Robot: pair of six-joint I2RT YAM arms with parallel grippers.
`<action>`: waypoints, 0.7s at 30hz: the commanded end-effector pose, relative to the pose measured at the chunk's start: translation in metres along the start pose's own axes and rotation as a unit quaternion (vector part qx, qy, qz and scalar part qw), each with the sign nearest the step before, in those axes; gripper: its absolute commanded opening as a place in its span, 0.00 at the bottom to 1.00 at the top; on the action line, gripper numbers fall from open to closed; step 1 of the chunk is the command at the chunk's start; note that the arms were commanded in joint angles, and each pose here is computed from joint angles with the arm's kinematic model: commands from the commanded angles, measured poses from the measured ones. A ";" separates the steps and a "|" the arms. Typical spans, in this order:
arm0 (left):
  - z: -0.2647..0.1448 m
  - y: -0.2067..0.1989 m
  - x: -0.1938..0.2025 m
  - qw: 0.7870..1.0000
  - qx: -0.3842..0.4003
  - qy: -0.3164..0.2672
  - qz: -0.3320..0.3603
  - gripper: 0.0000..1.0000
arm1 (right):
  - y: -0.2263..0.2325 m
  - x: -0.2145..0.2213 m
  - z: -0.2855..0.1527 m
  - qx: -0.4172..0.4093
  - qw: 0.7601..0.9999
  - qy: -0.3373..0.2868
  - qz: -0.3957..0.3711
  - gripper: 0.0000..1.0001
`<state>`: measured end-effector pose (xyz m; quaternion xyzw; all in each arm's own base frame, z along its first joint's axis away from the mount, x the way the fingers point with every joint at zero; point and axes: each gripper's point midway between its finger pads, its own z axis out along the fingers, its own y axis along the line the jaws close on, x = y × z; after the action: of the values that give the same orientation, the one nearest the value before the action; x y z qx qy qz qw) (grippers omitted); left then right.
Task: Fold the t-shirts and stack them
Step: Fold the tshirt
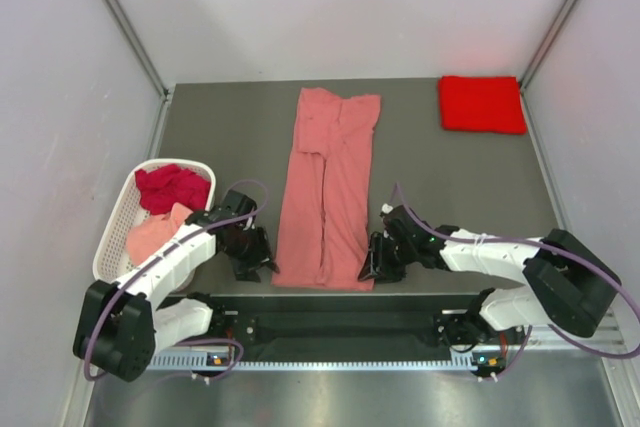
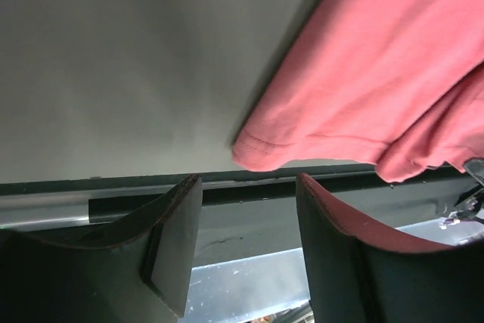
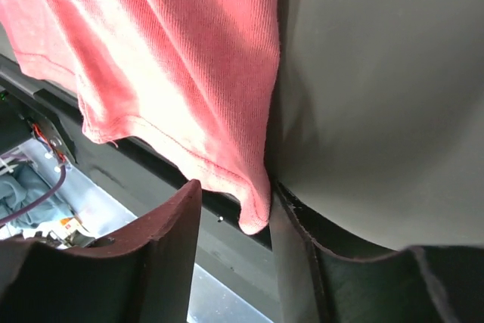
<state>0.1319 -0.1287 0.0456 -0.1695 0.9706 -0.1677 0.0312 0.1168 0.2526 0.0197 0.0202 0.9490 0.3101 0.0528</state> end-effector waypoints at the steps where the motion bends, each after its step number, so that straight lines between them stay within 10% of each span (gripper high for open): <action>1: 0.004 0.005 0.003 1.000 -0.016 0.005 -0.018 0.57 | -0.037 0.016 0.004 0.068 0.998 0.016 -0.002 0.42; 21: 0.024 0.010 0.009 0.999 -0.015 0.026 -0.028 0.50 | -0.064 0.041 0.006 0.084 0.996 0.031 0.017 0.46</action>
<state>0.1156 -0.1247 0.0197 -0.1969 0.9694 -0.1462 -0.0124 0.1025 0.2560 0.0197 0.0231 0.9379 0.3434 0.0437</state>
